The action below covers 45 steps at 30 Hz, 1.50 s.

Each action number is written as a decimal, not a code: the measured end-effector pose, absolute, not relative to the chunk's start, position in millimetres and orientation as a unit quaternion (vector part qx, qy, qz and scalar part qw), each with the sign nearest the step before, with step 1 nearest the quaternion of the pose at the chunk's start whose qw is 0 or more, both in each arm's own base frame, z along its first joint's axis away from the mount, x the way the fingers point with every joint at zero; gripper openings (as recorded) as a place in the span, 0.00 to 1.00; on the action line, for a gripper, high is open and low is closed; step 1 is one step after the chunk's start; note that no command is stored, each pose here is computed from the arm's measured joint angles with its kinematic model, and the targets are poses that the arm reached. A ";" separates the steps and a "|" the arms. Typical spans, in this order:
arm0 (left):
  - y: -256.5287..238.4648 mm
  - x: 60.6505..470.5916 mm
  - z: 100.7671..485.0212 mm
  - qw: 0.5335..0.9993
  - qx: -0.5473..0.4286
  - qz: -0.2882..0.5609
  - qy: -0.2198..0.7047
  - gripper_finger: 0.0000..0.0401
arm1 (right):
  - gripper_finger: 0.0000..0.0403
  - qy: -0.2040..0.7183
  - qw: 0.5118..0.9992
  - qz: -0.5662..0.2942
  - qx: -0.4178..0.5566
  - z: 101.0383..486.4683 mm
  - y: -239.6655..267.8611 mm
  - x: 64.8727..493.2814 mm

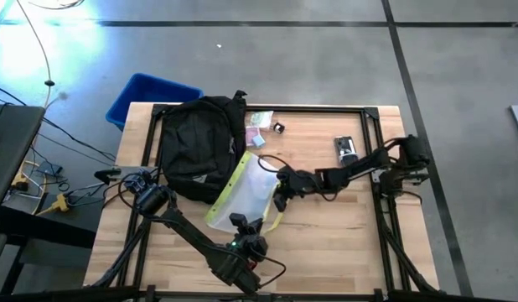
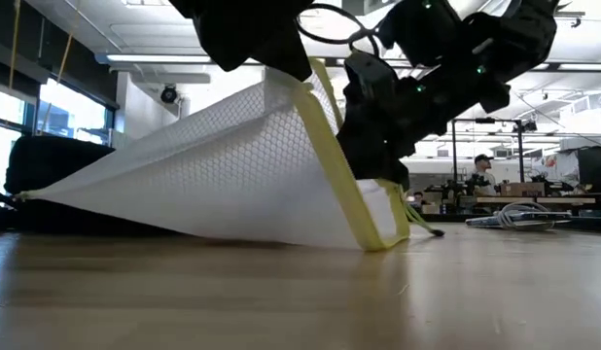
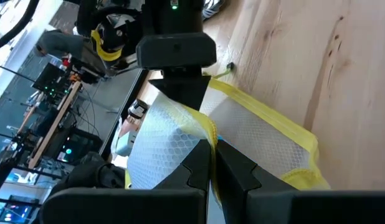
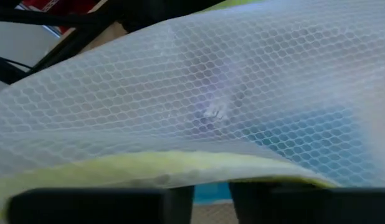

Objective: Unpack backpack
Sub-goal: Put the violet chocolate bar into the yellow zip bag, then put the black charger adapter into the yellow zip bag

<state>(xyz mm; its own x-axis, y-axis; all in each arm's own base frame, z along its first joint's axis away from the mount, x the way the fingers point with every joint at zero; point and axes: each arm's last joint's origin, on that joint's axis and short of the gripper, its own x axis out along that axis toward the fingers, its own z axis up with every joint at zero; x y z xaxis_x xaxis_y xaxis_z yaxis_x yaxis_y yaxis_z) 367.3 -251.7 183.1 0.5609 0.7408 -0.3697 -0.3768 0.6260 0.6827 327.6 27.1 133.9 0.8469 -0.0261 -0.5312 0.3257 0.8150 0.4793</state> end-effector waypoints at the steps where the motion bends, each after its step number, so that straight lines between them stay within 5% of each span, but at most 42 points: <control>1: -251.7 367.3 183.1 0.839 0.276 0.333 0.330 0.00 | 0.25 0.257 0.919 -0.096 0.284 134.3 25.8 328.0; 7: -251.8 367.2 183.0 0.839 0.275 0.332 0.332 0.00 | 0.48 0.245 0.932 -0.083 0.255 137.3 25.3 329.6; 13: -252.2 366.9 183.0 0.840 0.274 0.331 0.333 0.00 | 0.55 0.258 0.926 -0.062 0.268 144.6 29.1 325.6; 24: -252.1 366.7 183.5 0.839 0.274 0.330 0.334 0.00 | 0.38 0.257 0.917 -0.153 0.263 136.5 37.4 321.9; 37: -252.0 366.9 183.2 0.838 0.274 0.327 0.340 0.00 | 0.27 0.273 0.936 -0.015 0.221 135.8 43.2 367.8; 45: -252.8 365.8 183.0 0.838 0.273 0.324 0.343 0.00 | 0.27 0.313 0.935 0.043 0.162 172.7 62.0 344.0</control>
